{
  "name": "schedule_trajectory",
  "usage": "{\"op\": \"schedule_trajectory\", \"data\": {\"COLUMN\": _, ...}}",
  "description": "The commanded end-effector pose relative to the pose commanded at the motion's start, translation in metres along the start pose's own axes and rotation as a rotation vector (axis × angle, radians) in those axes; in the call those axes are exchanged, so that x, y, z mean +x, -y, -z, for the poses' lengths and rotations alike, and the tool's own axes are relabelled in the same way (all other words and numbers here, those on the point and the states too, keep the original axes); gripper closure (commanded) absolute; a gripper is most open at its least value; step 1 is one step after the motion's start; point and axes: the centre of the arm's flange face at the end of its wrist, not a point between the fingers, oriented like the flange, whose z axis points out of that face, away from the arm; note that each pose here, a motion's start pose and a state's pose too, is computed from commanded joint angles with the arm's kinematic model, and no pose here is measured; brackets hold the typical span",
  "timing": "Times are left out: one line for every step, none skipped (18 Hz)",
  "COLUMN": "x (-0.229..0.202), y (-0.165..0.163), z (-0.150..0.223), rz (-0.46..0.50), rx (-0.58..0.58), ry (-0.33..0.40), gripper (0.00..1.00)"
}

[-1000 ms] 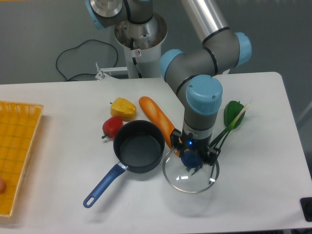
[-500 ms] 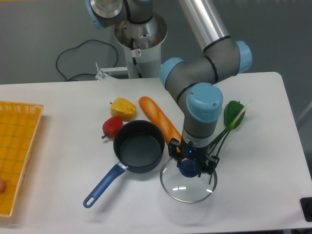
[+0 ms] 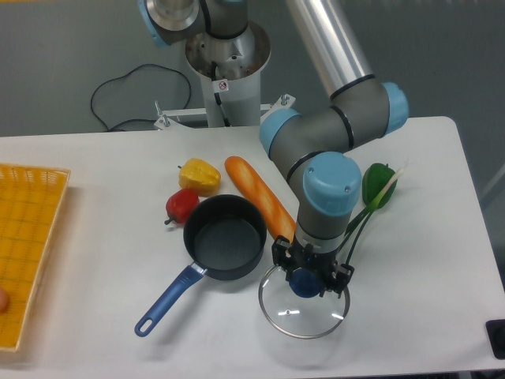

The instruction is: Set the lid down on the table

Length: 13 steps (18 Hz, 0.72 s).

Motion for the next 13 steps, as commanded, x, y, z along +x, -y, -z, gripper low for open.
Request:
{"op": "schedule_trajectory", "data": {"x": 0.0, "y": 0.0, "z": -0.002, "rz": 0.0, "rx": -0.002, "ry": -0.002, "gripper": 0.34}}
{"op": "schedule_trajectory", "data": {"x": 0.001, "y": -0.001, "z": -0.005, "rz": 0.003, "rx": -0.006, "ry": -0.007, "gripper": 0.34}}
{"op": "schedule_trajectory", "data": {"x": 0.0, "y": -0.001, "z": -0.006, "rz": 0.006, "rx": -0.006, "ry": -0.008, "gripper": 0.34}}
{"op": "schedule_trajectory", "data": {"x": 0.001, "y": -0.002, "z": -0.007, "rz": 0.006, "rx": -0.007, "ry": -0.01, "gripper": 0.34}}
{"op": "schedule_trajectory", "data": {"x": 0.001, "y": -0.002, "z": -0.007, "rz": 0.005, "rx": -0.007, "ry": -0.01, "gripper": 0.34}}
{"op": "schedule_trajectory", "data": {"x": 0.001, "y": -0.002, "z": -0.007, "rz": 0.005, "rx": -0.006, "ry": -0.011, "gripper": 0.34}}
{"op": "schedule_trajectory", "data": {"x": 0.002, "y": -0.001, "z": -0.008, "rz": 0.006, "rx": -0.007, "ry": -0.012, "gripper": 0.34}}
{"op": "schedule_trajectory", "data": {"x": 0.002, "y": -0.001, "z": -0.01, "rz": 0.008, "rx": -0.008, "ry": -0.015, "gripper": 0.34}}
{"op": "schedule_trajectory", "data": {"x": 0.002, "y": -0.001, "z": -0.013, "rz": 0.01, "rx": -0.011, "ry": -0.019, "gripper": 0.34}}
{"op": "schedule_trajectory", "data": {"x": 0.002, "y": -0.001, "z": -0.014, "rz": 0.009, "rx": -0.011, "ry": -0.02, "gripper": 0.34}}
{"op": "schedule_trajectory", "data": {"x": 0.003, "y": 0.0, "z": -0.014, "rz": 0.007, "rx": -0.011, "ry": -0.021, "gripper": 0.34}}
{"op": "schedule_trajectory", "data": {"x": 0.004, "y": 0.001, "z": -0.016, "rz": 0.008, "rx": -0.011, "ry": -0.023, "gripper": 0.33}}
{"op": "schedule_trajectory", "data": {"x": 0.008, "y": 0.004, "z": -0.017, "rz": 0.002, "rx": -0.013, "ry": -0.025, "gripper": 0.33}}
